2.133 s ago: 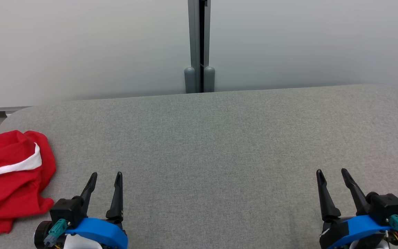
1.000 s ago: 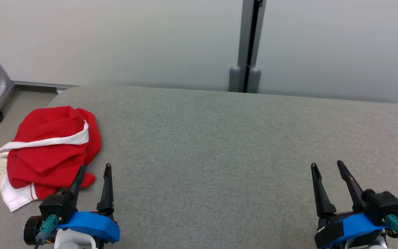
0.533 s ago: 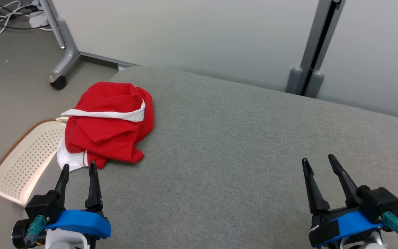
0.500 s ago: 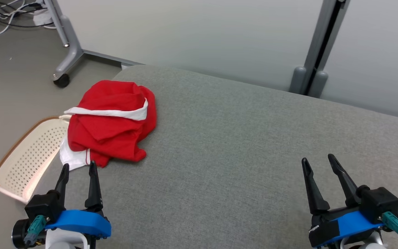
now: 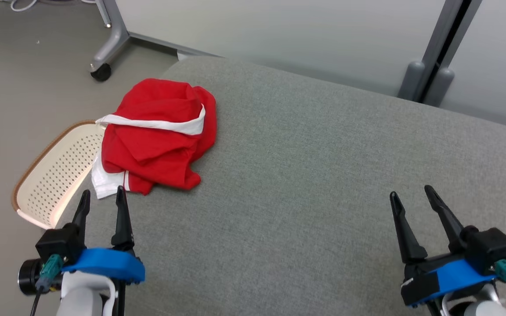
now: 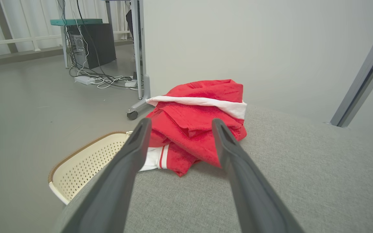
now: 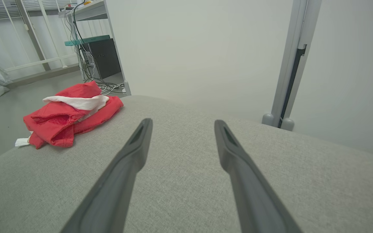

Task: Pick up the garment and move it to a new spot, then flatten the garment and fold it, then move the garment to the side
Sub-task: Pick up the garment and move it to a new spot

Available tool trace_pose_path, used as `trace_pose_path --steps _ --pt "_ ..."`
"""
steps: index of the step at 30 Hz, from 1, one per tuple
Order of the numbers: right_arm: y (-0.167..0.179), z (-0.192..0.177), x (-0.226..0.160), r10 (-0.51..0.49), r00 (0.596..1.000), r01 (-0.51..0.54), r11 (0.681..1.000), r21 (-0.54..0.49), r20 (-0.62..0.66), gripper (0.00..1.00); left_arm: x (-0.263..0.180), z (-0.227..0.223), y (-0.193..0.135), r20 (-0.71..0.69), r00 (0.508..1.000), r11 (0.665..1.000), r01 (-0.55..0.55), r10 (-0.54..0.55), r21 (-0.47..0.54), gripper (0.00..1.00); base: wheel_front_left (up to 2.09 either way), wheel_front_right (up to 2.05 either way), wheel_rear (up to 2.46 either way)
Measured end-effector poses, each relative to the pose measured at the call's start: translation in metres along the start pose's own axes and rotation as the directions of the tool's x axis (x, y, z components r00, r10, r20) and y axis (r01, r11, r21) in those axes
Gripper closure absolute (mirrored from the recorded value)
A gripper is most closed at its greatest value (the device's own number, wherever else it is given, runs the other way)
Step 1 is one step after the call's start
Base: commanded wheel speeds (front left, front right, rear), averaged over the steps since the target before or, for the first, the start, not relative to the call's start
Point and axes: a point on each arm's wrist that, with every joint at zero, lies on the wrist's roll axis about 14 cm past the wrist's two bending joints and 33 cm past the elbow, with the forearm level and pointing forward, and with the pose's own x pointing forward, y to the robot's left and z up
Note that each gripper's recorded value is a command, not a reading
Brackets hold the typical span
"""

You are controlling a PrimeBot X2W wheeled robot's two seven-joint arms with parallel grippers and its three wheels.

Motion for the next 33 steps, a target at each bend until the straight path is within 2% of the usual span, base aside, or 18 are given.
trace_pose_path --steps 5,12,22,23,24,25,29,33 --pt "-0.021 -0.010 0.009 -0.018 0.999 0.017 1.000 -0.013 -0.030 0.00 0.036 -0.009 -0.023 -0.049 0.998 0.998 0.049 -0.047 0.028 0.00 0.00 0.00 0.00" --pt "-0.056 -0.035 0.020 -0.052 0.995 0.050 0.998 -0.025 -0.085 0.00 0.092 -0.050 -0.045 -0.221 0.972 0.995 0.087 -0.075 0.048 0.00 0.00 0.00 0.00" --pt "-0.082 -0.065 0.023 -0.084 0.987 0.082 0.996 -0.021 -0.140 0.00 0.125 -0.092 -0.020 -0.411 0.912 0.995 0.023 0.018 0.096 0.00 0.00 0.00 0.00" --pt "-0.083 -0.065 0.022 -0.087 0.986 0.085 0.996 -0.021 -0.141 0.00 0.127 -0.092 -0.019 -0.413 0.910 0.996 0.016 0.023 0.092 0.24 0.00 0.00 0.00" --pt "-0.085 -0.065 0.022 -0.091 0.986 0.088 0.996 -0.022 -0.141 0.00 0.128 -0.092 -0.019 -0.416 0.909 0.996 0.014 0.024 0.089 0.86 0.00 0.00 0.00" --pt "-0.085 -0.065 0.022 -0.093 0.986 0.090 0.996 -0.022 -0.139 0.00 0.129 -0.092 -0.018 -0.419 0.908 0.996 0.011 0.028 0.090 1.00 0.00 0.00 0.00" --pt "-0.088 -0.060 0.021 -0.101 0.987 0.099 0.995 -0.028 -0.127 0.00 0.127 -0.091 -0.011 -0.427 0.903 0.995 0.000 0.041 0.096 1.00 0.00 0.00 0.00" --pt "-0.086 -0.048 0.020 -0.105 0.990 0.103 0.994 -0.033 -0.094 0.00 0.130 -0.074 -0.003 -0.376 0.925 0.996 -0.020 0.050 0.084 1.00 0.00 0.00 0.00"
